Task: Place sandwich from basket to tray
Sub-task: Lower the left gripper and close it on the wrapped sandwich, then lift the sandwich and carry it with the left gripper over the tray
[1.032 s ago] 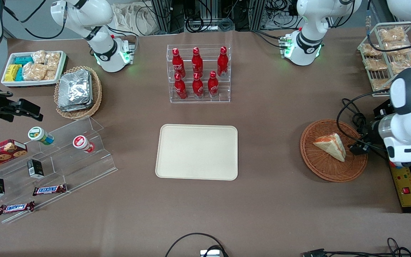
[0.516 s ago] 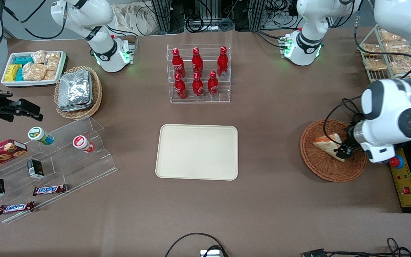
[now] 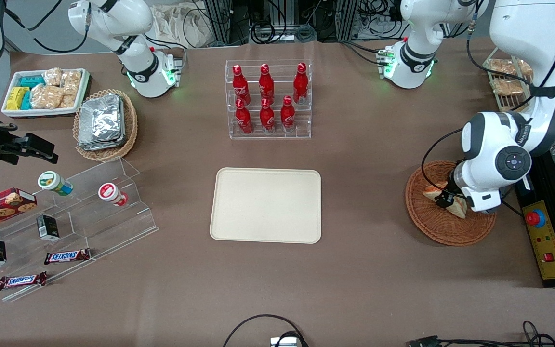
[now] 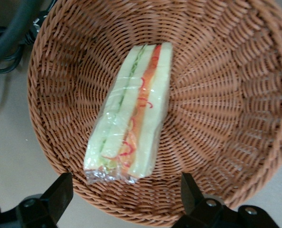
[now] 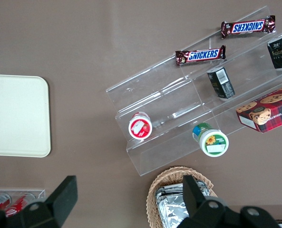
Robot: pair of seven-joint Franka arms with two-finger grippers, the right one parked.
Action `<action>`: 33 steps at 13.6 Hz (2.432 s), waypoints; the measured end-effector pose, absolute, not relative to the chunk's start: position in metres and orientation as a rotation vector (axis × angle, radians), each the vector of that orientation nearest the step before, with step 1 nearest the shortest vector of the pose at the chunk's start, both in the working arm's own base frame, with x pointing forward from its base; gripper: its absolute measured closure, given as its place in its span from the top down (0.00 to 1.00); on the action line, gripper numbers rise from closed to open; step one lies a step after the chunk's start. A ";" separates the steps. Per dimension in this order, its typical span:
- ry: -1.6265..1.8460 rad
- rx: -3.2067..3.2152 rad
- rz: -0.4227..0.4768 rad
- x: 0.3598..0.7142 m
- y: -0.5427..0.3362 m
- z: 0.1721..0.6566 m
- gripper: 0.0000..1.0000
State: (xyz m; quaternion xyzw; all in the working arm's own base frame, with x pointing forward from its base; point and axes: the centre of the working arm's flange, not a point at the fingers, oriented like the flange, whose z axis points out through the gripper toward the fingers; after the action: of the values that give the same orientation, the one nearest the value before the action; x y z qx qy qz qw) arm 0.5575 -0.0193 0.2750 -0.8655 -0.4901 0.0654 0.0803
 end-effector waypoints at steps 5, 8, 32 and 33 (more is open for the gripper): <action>-1.448 -2.564 0.185 0.555 -0.005 0.270 1.00; -1.447 -2.565 0.177 0.556 -0.002 0.265 1.00; -0.615 -3.025 0.121 0.654 -0.088 0.421 0.21; -0.498 -3.052 0.146 0.648 -0.122 0.423 0.21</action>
State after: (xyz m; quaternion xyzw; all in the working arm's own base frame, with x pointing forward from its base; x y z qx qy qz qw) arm 0.6481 -0.1224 0.4227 -0.9856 -0.1607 0.0471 0.0229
